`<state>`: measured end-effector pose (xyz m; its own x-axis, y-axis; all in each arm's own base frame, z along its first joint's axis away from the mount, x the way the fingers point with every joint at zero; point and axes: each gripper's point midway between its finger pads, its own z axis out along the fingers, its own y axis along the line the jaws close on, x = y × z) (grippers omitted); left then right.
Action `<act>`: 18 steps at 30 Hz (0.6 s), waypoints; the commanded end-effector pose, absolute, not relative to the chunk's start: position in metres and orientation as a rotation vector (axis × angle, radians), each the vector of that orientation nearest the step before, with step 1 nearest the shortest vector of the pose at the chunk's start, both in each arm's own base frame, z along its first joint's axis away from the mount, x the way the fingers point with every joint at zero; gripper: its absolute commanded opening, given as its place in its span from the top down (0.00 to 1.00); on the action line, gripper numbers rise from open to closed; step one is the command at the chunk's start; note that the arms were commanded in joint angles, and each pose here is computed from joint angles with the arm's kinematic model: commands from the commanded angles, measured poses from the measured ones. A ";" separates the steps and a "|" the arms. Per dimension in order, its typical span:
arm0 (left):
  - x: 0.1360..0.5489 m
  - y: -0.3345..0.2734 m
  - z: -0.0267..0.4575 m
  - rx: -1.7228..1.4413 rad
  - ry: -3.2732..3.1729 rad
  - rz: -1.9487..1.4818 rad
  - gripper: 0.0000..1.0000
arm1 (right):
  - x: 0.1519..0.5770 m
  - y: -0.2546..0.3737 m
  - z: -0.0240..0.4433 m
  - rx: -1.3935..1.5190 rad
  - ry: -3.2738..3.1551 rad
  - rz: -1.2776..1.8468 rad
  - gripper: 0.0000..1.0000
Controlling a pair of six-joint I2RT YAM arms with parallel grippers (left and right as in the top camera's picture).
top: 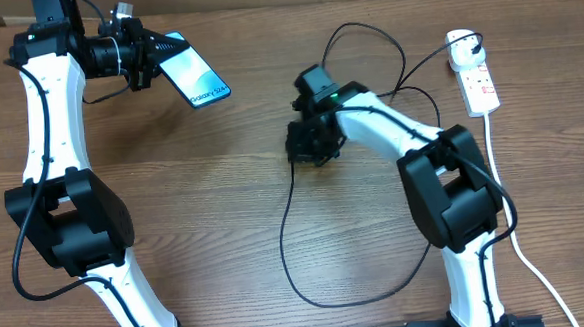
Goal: Plug charger to phone and switch on socket
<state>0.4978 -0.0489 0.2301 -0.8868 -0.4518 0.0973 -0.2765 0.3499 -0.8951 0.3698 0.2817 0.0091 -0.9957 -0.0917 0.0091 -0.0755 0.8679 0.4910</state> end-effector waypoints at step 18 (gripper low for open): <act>0.478 -0.086 0.287 -0.098 2.203 -1.839 0.96 | 0.299 0.313 0.177 0.794 -2.441 -1.732 0.96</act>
